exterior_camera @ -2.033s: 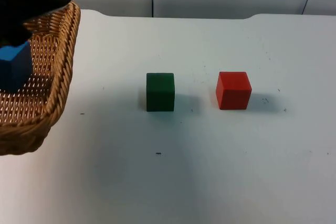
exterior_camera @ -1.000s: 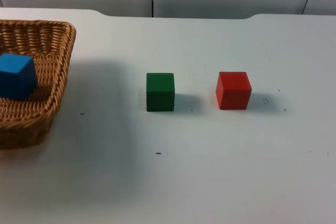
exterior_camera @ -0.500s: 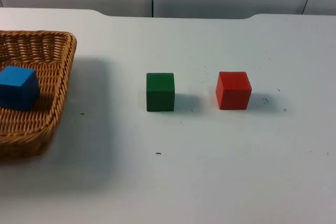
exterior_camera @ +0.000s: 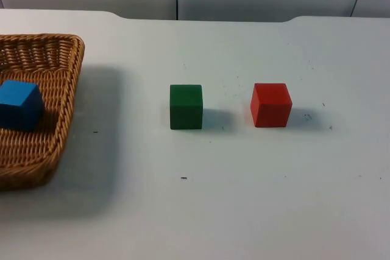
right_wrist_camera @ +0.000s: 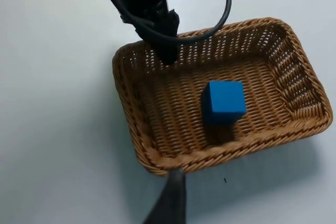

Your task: Pick up the basket with the left hand and place the blue cube into the basket with the right hand.

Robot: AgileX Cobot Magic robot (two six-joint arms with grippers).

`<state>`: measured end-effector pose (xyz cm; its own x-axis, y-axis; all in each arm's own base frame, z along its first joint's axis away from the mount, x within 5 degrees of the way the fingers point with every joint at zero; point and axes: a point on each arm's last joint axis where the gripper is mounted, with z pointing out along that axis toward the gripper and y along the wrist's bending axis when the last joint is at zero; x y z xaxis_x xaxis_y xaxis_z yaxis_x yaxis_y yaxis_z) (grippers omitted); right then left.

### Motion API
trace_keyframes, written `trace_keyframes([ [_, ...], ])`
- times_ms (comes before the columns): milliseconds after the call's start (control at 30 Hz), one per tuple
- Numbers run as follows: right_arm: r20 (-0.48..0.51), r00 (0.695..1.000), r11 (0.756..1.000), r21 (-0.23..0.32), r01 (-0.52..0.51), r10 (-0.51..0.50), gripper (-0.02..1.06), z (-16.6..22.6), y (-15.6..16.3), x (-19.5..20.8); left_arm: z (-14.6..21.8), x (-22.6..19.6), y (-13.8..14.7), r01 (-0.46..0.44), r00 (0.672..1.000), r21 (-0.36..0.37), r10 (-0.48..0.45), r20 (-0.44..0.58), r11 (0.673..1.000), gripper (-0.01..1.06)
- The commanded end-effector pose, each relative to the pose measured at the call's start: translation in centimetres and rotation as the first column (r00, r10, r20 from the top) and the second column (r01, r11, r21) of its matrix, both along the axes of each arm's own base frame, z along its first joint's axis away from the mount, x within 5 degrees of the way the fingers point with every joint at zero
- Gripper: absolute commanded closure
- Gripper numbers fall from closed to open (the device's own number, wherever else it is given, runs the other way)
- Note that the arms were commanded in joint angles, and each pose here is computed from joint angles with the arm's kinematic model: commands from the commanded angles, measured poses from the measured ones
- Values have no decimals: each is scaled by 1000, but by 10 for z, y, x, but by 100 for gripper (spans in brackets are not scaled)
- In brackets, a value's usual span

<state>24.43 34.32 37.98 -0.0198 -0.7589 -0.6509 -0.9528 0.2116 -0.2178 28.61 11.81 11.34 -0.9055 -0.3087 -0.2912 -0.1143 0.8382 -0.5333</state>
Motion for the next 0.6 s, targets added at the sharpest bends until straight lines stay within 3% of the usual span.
trace_keyframes([
  [0,15,1000,1000,22,-7,7,27,8,-2,-3,4,3,-2,3,1000,-11,-3,13,1000,24],
  [33,15,1000,1000,22,-7,7,27,8,-2,-3,5,2,-5,15,1000,-44,-15,13,999,19],
  [200,18,1000,1000,21,-8,8,27,8,-2,-3,17,0,-13,37,999,-136,-35,18,990,18],
  [300,22,1000,1000,26,-7,7,27,9,-2,-4,26,-2,-16,56,998,-153,-51,37,987,18],
  [467,32,999,999,40,-6,5,27,13,-4,-4,51,-4,-18,54,995,-123,-43,91,991,18],
  [567,43,999,999,51,-5,3,27,17,-5,-5,71,-7,-15,24,990,-38,-18,137,999,18],
])
